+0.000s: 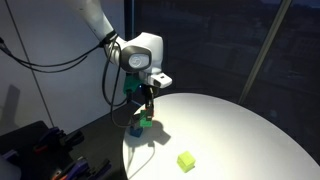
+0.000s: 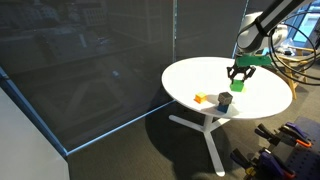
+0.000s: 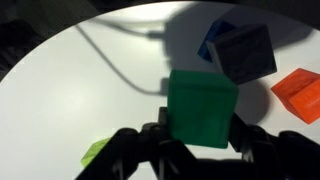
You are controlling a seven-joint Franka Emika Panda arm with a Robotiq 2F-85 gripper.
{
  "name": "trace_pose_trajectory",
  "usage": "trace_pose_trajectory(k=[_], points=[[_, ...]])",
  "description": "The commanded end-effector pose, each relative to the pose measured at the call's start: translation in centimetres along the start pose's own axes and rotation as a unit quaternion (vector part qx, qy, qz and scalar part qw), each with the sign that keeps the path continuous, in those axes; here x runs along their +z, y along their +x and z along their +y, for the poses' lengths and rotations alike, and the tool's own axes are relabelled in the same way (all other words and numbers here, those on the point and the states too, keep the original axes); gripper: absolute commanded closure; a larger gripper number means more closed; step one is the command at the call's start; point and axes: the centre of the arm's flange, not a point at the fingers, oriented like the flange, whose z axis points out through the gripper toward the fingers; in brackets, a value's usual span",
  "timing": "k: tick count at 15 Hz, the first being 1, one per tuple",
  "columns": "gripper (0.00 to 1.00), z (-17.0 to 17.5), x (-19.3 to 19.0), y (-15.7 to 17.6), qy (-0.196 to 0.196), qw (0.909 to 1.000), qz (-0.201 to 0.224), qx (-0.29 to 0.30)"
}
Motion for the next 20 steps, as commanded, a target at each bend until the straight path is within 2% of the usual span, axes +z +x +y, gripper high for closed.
trace_pose_trajectory(k=[1,2,15,16,20], points=[[0.69,0.00,-0.04,0.01,0.000,1.0000,0.000,0.000],[0.44,0.00,-0.03,0.00,0.000,1.0000,0.000,0.000],[0.44,0.01,0.25,-0.08,-0.002,1.0000,-0.002,0.000],[0.69,0.01,0.25,-0.08,-0.002,1.0000,-0.002,0.000],[0.69,0.39,-0.36,0.30,0.004,1.0000,0.001,0.003]])
